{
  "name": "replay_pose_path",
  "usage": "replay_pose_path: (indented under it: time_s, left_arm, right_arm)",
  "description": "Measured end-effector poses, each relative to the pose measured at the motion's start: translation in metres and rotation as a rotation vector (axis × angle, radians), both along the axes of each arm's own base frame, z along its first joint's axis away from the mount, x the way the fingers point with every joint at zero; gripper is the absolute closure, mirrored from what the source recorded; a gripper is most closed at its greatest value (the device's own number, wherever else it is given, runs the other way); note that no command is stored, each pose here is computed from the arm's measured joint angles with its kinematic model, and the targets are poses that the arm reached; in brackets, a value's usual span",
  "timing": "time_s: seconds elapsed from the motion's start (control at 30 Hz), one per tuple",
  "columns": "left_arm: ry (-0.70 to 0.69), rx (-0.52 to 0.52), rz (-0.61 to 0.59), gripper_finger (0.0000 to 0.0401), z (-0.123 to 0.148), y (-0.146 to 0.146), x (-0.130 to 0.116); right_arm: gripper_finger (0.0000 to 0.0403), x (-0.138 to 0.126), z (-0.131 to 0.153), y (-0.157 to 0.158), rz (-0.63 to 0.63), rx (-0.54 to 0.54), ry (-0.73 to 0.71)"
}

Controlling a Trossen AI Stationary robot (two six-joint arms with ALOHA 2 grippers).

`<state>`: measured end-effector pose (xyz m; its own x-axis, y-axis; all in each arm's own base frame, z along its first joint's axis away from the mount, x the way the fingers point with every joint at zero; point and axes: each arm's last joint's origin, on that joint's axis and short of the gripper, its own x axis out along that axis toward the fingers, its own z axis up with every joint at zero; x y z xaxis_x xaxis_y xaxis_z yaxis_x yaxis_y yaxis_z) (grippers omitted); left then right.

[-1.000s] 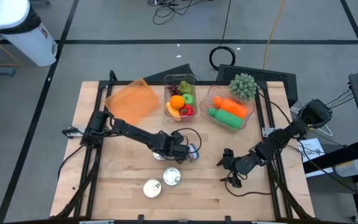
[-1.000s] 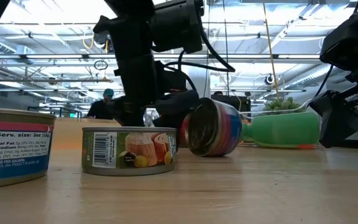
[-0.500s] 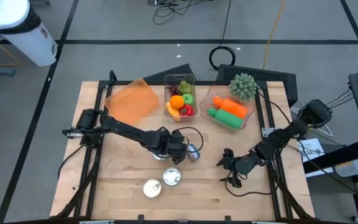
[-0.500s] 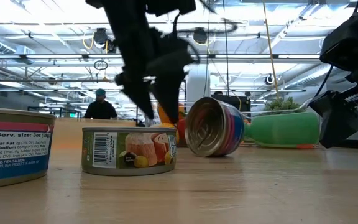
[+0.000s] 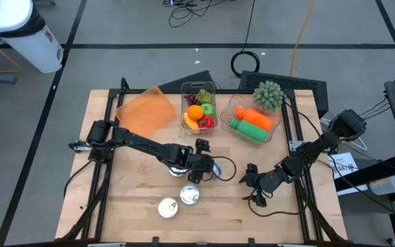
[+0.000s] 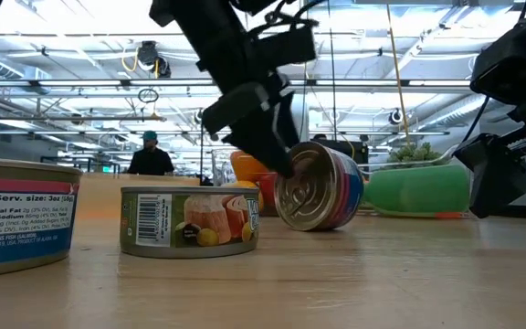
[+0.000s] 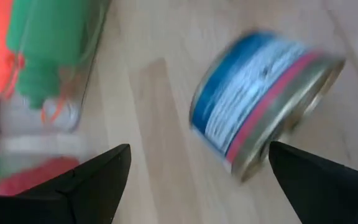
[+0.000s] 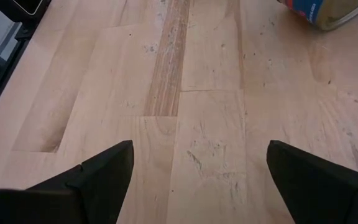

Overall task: Pick & Place Food Item
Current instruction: Put the right blue tuna can into the orange bin

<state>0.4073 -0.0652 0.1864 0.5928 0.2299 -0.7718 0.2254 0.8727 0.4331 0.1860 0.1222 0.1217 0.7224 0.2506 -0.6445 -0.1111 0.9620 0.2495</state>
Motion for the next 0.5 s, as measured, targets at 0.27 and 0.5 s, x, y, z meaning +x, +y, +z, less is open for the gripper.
replay_pose_path:
  time_s: [0.27,0.5]
  left_arm:
    - [-0.009,-0.151,-0.112,0.0006,-0.005,0.018,0.010]
    - [0.016,-0.240,-0.189,0.0011,-0.011,0.032,0.013]
  right_arm:
    - [0.0055,0.003,0.000,-0.005,-0.028,0.000,-0.002]
    - [0.0055,0.005,0.000,-0.009,-0.044,-0.001,0.002]
